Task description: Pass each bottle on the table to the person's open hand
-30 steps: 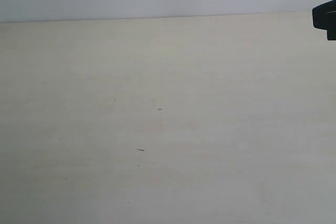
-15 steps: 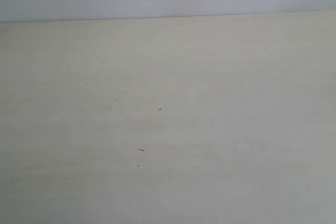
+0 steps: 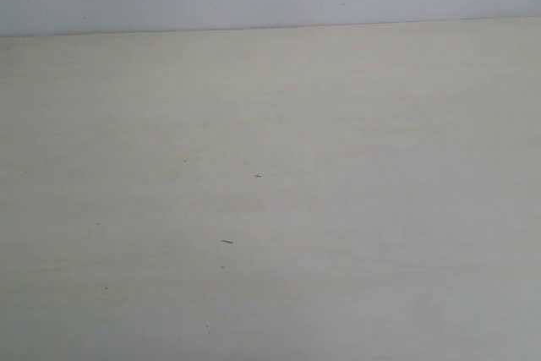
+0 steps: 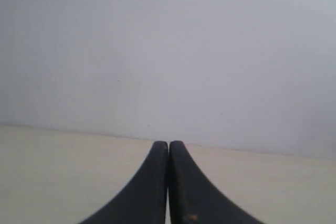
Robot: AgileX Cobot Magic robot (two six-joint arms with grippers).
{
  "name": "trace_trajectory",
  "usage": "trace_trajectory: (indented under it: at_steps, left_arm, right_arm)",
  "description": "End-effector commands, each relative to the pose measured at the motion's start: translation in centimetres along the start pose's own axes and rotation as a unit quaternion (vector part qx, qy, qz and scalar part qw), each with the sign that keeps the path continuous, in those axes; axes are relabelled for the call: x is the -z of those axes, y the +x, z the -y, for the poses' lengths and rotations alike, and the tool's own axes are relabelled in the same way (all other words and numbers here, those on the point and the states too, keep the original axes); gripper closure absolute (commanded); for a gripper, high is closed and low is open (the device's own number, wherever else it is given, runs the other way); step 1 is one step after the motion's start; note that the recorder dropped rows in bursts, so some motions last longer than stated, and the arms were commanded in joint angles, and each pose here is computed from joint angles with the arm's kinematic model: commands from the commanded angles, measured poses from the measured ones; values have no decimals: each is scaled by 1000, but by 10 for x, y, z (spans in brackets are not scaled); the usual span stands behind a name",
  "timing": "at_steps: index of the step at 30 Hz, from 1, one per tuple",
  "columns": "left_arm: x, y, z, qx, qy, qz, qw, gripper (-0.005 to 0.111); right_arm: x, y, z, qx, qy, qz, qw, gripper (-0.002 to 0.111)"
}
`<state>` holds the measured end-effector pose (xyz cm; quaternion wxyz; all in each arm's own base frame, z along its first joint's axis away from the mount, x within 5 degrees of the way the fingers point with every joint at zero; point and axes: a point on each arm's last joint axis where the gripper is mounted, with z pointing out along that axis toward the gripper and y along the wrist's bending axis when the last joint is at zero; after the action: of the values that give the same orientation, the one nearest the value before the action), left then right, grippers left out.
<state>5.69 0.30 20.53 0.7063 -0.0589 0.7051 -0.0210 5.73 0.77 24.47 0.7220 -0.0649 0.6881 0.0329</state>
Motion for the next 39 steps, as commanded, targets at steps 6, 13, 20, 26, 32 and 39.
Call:
trace_trajectory:
  at_steps: [6,13,20,26,32,39]
  left_arm:
    - [1,0,0,0,4,2,1000,107]
    - [1,0,0,0,4,2,1000,107]
    - [1,0,0,0,4,2,1000,107]
    - [1,0,0,0,4,2,1000,107]
    - [1,0,0,0,4,2,1000,107]
    - [1,0,0,0,4,2,1000,107]
  right_arm:
    - [4,38,10,-47,108,-12,993,107]
    - [5,41,10,-48,108,-27,993,107]
    - [5,42,10,-48,106,-33,993,107]
    - [5,42,9,-53,106,-33,992,107]
    - [5,42,10,-47,106,-33,993,107]
    - [5,42,10,-49,106,-33,993,107]
